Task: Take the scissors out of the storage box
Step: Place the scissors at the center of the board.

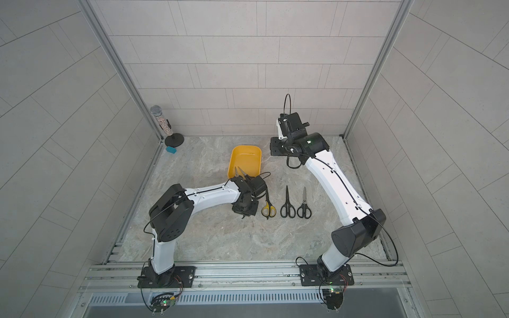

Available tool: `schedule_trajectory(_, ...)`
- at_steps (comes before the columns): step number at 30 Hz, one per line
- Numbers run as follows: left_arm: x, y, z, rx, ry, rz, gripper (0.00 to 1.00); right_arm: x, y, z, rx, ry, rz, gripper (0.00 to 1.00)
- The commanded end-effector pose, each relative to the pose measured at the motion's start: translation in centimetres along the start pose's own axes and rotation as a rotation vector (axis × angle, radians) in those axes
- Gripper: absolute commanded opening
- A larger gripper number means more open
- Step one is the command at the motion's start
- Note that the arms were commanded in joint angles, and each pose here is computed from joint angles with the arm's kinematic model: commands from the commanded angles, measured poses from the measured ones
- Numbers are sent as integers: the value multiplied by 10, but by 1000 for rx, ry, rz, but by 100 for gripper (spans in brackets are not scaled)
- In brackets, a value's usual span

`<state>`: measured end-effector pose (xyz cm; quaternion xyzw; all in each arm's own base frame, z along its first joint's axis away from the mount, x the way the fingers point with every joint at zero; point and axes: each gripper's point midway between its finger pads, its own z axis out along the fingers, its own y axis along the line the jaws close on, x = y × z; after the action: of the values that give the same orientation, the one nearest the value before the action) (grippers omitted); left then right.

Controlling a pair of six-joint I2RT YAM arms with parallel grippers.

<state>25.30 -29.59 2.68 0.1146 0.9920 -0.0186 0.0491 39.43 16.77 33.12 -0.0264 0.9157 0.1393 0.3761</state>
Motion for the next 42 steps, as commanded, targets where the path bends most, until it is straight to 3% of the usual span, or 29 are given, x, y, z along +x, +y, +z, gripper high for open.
schedule_trajectory(1, -1, 2, 3, -10, 13, -28, 0, -5, -1, -15, 13, -29, -13, 44)
schedule_trajectory(8, 0, -3, 9, 13, 43, -31, 0, -4, -3, -18, 19, -33, -13, 44)
schedule_trajectory(11, -1, -4, 8, 23, 40, -35, 8, -4, -3, -19, 19, -34, -13, 44)
schedule_trajectory(15, -5, -5, 7, 43, 25, -44, 9, -4, -4, -19, 19, -35, -11, 44)
schedule_trajectory(20, -13, -7, -2, 88, -12, -69, 26, -3, -3, -18, 16, -32, -11, 44)
schedule_trajectory(24, -15, 0, -8, 82, -17, -88, 27, -2, -3, -18, 14, -33, -8, 44)
schedule_trajectory(28, -20, 10, -30, 82, -70, -99, 27, -3, -3, -19, 15, -36, -7, 44)
schedule_trajectory(34, -41, 33, -93, 71, -207, -90, 27, -2, -4, -16, 17, -31, -8, 44)
schedule_trajectory(37, -60, 55, -118, 57, -303, -130, 33, -3, -3, -15, 18, -32, -8, 44)
schedule_trajectory(42, -99, 88, -118, 32, -337, -202, 36, 3, -4, -7, 19, -8, -3, 44)
